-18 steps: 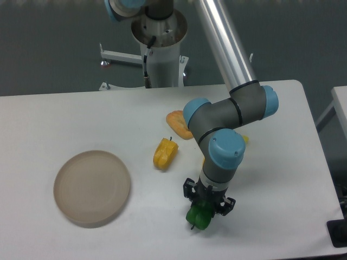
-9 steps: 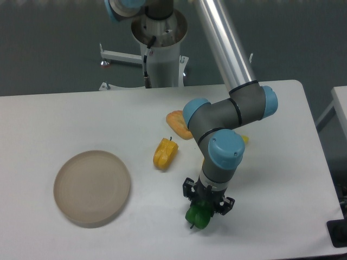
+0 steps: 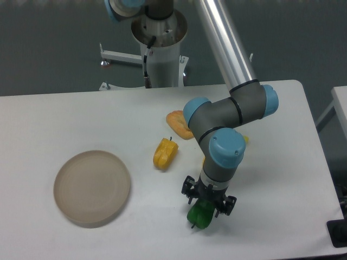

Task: Place the green pepper on the table
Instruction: 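Open the gripper and lift away from the green pepper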

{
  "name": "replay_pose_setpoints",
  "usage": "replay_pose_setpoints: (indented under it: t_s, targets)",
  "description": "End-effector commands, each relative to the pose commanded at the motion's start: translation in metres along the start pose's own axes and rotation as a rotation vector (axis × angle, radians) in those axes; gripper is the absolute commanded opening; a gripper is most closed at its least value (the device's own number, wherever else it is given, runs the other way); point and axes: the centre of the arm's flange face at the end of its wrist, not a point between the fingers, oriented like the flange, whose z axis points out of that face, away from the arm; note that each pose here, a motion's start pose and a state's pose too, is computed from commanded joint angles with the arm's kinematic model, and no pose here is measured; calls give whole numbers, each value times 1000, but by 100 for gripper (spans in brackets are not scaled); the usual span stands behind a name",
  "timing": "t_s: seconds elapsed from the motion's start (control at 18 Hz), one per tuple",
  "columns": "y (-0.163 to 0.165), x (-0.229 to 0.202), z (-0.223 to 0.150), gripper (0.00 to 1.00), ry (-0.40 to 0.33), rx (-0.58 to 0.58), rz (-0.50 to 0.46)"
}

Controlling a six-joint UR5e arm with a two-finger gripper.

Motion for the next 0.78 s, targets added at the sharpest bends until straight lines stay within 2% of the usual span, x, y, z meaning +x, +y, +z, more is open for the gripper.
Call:
replay_pose_setpoints:
  t_s: [0.39,0.78]
  targets:
    - [17,-27,-45,100,-54,34,-37]
    - [26,-32,-71,100,-92,43,-48]
